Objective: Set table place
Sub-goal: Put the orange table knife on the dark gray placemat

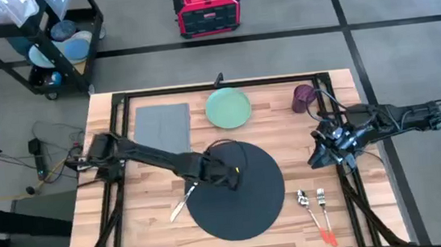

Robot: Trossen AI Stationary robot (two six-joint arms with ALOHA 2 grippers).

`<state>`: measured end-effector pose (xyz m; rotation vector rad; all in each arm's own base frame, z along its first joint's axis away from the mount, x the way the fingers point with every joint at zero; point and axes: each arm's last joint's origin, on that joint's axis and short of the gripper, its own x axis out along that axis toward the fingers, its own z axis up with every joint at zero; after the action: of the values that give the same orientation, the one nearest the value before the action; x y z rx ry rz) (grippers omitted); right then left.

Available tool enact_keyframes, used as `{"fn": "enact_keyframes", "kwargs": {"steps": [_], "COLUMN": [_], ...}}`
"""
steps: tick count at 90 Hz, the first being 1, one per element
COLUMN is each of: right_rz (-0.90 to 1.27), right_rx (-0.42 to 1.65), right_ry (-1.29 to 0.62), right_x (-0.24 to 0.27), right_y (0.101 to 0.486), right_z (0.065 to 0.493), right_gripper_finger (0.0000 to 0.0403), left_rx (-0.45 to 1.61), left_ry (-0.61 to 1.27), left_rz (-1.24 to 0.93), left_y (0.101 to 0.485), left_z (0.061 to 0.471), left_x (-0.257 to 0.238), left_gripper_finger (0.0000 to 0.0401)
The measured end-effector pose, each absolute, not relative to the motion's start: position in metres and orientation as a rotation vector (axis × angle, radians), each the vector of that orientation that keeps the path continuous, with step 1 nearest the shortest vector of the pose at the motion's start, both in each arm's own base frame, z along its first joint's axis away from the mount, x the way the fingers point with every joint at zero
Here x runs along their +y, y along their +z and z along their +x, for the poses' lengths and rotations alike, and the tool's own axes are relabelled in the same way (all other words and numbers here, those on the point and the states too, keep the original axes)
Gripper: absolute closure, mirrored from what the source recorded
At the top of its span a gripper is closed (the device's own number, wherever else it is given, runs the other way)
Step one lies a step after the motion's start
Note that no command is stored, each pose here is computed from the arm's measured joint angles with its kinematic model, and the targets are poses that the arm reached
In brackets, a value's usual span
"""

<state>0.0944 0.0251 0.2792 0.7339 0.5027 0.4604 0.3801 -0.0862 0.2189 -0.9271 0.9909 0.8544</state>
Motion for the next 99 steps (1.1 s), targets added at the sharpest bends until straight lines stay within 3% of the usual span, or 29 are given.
{"fn": "enact_keyframes", "kwargs": {"steps": [11,32,49,76,99], "right_rz": [0.742,0.745,0.758,0.773,0.791], "right_rx": [0.535,0.564,0.578,0.585,0.592], "right_ry": [0.554,0.636,0.662,0.659,0.654], "right_x": [0.027,0.029,0.03,0.03,0.03], "right_y": [0.28,0.28,0.28,0.28,0.28], "right_z": [0.093,0.091,0.091,0.091,0.091], "right_gripper_finger": [0.031,0.031,0.0299,0.0246,0.0233], "left_rx": [1.135,1.4,1.433,1.401,1.384], "left_ry": [0.844,0.604,0.669,0.772,0.89], "left_rz": [-0.797,-0.647,-0.657,-0.707,-0.733], "left_y": [0.218,0.208,0.194,0.185,0.174], "left_z": [0.369,0.358,0.35,0.349,0.342], "left_x": [-0.09,-0.098,-0.095,-0.082,-0.077], "left_gripper_finger": [0.0401,0.0383,0.0333,0.0251,0.0235]}}
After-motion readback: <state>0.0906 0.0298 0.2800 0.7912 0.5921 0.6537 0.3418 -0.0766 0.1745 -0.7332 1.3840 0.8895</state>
